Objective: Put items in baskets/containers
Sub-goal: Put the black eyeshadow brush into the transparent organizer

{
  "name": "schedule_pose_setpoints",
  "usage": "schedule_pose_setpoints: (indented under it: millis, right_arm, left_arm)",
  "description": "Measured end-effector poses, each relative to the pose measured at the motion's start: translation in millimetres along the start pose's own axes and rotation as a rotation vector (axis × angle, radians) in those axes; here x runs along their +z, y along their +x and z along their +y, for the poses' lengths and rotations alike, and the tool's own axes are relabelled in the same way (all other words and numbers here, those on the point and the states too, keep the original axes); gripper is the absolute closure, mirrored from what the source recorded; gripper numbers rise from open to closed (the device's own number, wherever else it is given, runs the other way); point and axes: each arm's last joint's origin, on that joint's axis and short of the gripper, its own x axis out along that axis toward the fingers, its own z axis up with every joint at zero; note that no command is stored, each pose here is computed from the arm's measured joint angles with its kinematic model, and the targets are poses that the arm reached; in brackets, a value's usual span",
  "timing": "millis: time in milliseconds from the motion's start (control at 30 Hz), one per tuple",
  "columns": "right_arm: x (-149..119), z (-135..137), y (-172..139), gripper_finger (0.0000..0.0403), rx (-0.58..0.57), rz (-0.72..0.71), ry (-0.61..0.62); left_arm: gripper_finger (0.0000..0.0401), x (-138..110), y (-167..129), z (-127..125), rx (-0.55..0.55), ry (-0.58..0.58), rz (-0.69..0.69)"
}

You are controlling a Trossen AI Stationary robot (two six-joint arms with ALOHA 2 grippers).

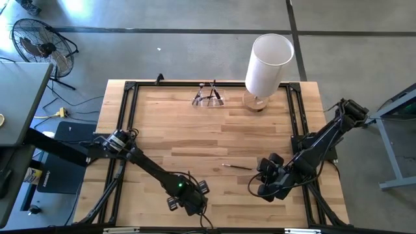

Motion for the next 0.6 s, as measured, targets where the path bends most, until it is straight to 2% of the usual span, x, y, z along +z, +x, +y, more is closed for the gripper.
schedule_pose_setpoints:
  millis: [333, 500, 600]
  right_arm:
    - [0, 0, 0, 0.04, -0.005, -0.011, -0.002]
    - [1, 0, 0, 0.0397, -0.009, -0.021, -0.003]
    - [1, 0, 0, 0.0399, -0.009, -0.021, -0.003]
  left_arm:
    - [0.0391, -3, 1, 1, -0.103, -0.018, -0.037]
    - [0.0396, -9, 1, 8, -0.128, -0.074, -0.034]
    - [0.0397, -18, 1, 19, -0.161, -0.166, -0.039]
